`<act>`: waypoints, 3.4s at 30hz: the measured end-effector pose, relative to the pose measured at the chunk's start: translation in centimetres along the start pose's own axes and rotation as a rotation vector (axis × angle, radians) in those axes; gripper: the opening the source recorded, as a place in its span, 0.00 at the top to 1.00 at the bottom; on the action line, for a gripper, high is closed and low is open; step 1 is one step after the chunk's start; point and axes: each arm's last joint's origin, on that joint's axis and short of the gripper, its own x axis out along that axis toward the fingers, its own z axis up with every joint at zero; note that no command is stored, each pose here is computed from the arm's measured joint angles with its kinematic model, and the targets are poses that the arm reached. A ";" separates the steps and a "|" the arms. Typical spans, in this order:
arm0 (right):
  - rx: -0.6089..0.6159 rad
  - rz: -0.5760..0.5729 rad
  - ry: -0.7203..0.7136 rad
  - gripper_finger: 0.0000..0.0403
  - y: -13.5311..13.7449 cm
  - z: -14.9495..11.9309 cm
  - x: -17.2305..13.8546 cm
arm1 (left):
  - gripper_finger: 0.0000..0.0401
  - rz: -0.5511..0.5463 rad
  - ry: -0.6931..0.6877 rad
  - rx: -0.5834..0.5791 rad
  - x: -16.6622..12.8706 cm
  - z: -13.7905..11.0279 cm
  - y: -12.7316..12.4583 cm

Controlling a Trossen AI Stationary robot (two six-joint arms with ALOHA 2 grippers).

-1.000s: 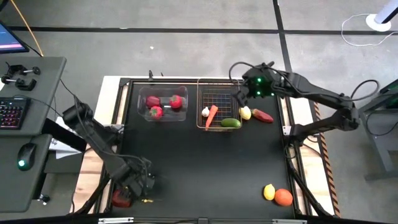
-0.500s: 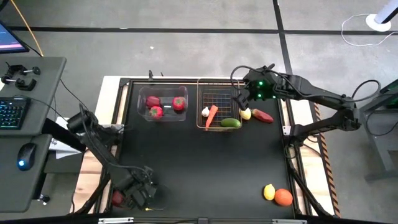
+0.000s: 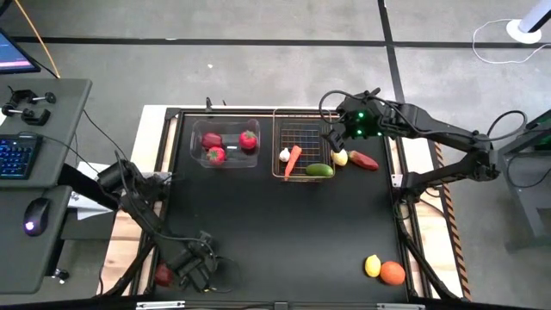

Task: Sort produce into baskets
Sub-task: Put the corn into the transparent bin

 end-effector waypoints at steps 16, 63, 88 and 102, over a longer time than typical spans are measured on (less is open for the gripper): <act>-0.027 -0.038 -0.012 0.09 -0.1 0.0 0.0 | 0.16 -0.031 0.038 -0.210 0.6 -0.3 0.3; 0.026 -0.054 -0.115 0.09 0.0 0.9 0.0 | 0.79 0.433 -0.621 -0.885 -11.2 -2.2 18.7; 0.048 -0.062 -0.123 0.09 0.0 1.0 0.0 | 0.76 0.878 -0.695 -1.099 -16.4 -4.3 25.4; 0.112 -0.091 -0.137 0.09 -0.1 1.0 0.0 | 0.62 0.745 -0.601 -1.291 -16.2 -8.5 31.3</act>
